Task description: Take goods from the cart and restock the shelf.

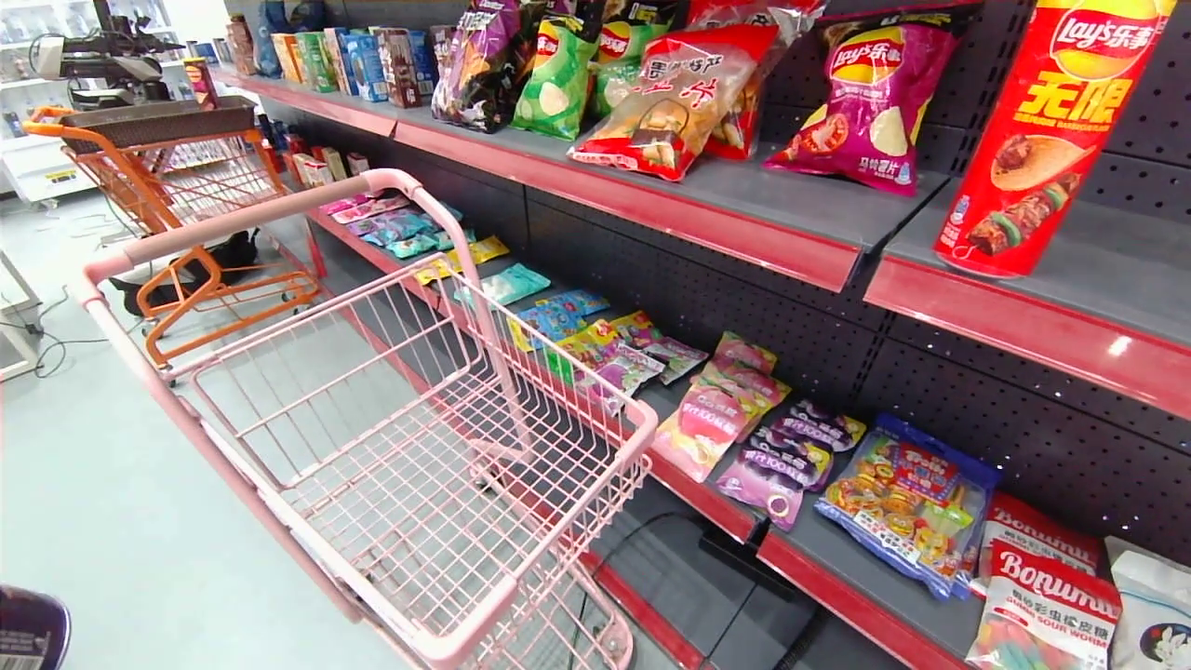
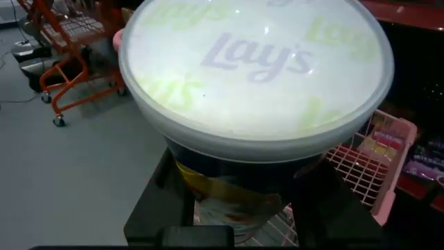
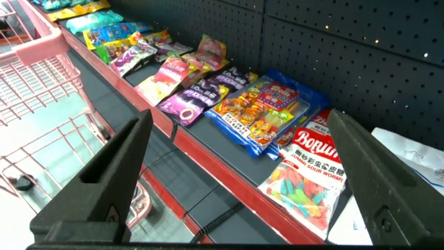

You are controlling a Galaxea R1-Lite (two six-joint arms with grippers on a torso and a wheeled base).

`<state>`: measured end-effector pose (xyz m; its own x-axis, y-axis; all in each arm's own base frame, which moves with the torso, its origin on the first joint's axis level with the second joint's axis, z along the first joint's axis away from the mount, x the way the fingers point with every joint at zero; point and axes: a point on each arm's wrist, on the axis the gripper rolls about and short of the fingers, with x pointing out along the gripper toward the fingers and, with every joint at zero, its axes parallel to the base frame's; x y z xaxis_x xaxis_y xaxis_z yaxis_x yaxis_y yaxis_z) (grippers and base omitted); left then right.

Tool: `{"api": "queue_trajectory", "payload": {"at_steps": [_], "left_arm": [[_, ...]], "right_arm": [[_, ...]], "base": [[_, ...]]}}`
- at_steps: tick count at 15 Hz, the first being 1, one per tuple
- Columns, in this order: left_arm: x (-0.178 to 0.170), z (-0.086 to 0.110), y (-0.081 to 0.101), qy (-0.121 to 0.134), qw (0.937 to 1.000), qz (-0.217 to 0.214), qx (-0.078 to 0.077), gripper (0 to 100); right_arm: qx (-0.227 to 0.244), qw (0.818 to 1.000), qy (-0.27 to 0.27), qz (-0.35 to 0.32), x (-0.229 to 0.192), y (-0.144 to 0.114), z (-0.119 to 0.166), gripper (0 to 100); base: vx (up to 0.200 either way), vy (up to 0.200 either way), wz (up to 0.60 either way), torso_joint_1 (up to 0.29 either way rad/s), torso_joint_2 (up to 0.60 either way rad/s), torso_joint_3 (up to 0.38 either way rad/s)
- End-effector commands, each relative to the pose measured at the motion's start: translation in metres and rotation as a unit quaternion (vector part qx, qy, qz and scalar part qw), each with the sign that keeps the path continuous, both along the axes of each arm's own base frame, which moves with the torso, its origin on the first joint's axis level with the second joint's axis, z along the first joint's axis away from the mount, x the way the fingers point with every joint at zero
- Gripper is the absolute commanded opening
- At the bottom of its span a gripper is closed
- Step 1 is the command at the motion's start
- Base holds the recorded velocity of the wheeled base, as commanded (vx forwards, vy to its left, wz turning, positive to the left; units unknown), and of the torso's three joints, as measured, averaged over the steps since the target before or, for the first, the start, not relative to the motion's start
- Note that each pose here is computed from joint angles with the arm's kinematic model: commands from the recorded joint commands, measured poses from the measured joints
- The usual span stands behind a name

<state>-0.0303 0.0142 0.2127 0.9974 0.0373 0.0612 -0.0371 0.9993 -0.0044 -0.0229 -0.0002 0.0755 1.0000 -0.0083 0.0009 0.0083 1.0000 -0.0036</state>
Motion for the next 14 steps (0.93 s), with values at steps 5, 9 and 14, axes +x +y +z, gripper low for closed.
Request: {"api": "queue_trajectory", "payload": {"at_steps": [5, 9, 14], "left_arm": [[0.004, -0.042, -0.001, 0.039, 0.997, -0.067, 0.009, 0], [-0.003, -0.066, 0.0, 0.033, 0.9966, -0.074, 0.009, 0], [-0.004, -0.064, 0.0, 0.028, 0.9968, -0.074, 0.007, 0]], "right_arm": [[0.0, 1.0, 0.0, -0.001, 0.0, 0.0, 0.0, 100], [0.0, 1.0, 0.001, 0.0, 0.0, 0.0, 0.0, 100], [0.0, 1.0, 0.001, 0.0, 0.0, 0.0, 0.0, 100]], "base": [[0.0, 0.0, 0.0, 0.0, 0.0, 0.0], [0.0, 0.0, 0.0, 0.03, -0.1, -0.076], [0.0, 0.0, 0.0, 0.132, -0.45, -0.324]]}}
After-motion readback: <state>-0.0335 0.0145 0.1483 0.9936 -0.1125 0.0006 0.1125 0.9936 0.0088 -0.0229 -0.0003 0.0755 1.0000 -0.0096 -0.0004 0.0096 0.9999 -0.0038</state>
